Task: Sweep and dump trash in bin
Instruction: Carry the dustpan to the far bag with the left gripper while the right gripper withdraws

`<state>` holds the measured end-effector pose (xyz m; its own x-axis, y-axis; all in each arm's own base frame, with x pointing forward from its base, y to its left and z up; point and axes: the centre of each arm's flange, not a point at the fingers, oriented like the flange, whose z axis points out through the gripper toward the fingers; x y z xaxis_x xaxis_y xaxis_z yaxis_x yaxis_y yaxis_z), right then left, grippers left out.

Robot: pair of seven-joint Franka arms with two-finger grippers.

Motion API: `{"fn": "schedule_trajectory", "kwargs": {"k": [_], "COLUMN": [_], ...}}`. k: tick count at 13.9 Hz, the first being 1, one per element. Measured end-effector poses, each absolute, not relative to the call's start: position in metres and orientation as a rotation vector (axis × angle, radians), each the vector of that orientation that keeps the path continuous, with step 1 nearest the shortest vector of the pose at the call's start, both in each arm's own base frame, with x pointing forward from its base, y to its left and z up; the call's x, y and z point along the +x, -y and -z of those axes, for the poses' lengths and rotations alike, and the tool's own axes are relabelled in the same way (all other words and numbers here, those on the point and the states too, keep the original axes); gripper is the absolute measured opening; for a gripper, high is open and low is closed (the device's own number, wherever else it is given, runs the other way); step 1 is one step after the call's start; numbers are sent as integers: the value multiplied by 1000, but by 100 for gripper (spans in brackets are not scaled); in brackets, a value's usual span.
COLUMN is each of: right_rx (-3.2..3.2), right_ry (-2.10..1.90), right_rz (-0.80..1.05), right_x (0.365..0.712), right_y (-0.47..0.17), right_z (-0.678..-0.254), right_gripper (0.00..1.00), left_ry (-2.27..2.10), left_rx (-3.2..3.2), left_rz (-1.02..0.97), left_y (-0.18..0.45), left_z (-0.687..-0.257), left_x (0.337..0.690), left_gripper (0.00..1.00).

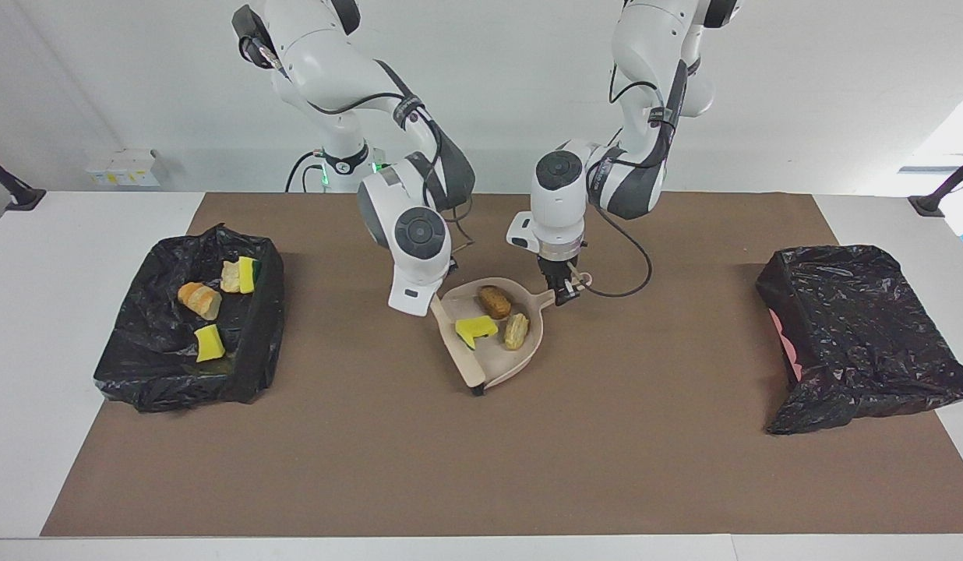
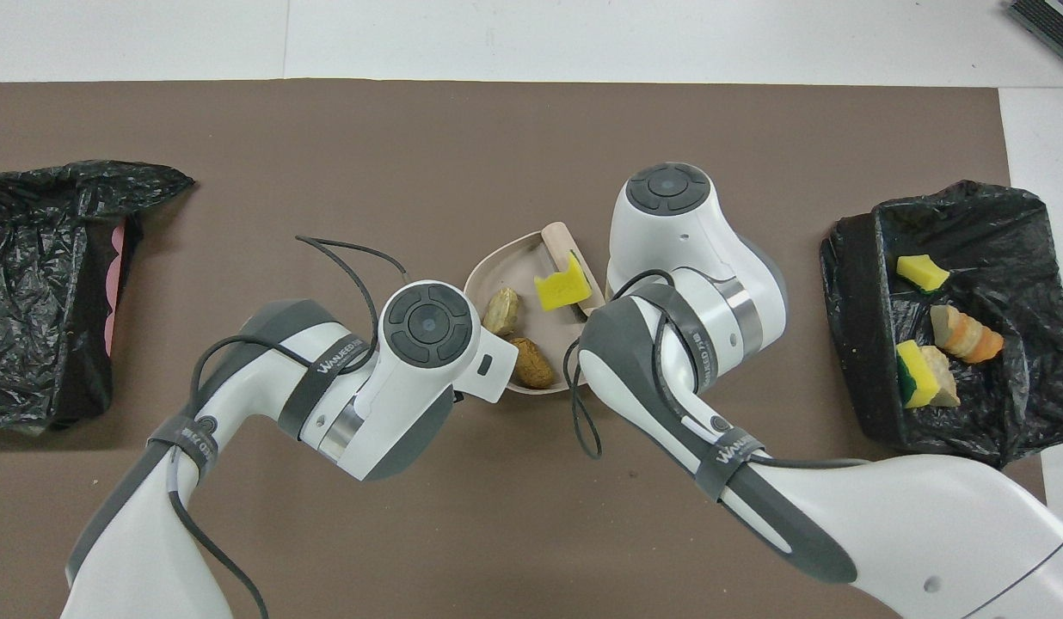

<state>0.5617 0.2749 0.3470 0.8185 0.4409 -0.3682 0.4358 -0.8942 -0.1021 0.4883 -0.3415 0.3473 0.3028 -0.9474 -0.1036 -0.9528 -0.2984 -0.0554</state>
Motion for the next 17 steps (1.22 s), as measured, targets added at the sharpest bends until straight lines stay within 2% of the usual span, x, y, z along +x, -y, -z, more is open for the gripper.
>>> {"fn": "schedule_trajectory", "kwargs": {"k": [5, 11, 17], "right_rx": [-2982, -3035, -3079], "right_ry": [681, 563, 512], "right_rz": [-619, -593, -562], "right_x": [562, 571, 556], "right_y": [-269, -215, -215], "right_z": [-357, -412, -449], "right_gripper": [26, 26, 26], "left_ry": [-1791, -1738, -1736], "left_rx": [-2450, -2544, -2600], "left_rz": [-70, -4, 70], "left_y": [340, 307, 284], "left_z": [-347, -346, -350], "left_x": [489, 515, 534], "left_gripper": [31, 31, 31]}}
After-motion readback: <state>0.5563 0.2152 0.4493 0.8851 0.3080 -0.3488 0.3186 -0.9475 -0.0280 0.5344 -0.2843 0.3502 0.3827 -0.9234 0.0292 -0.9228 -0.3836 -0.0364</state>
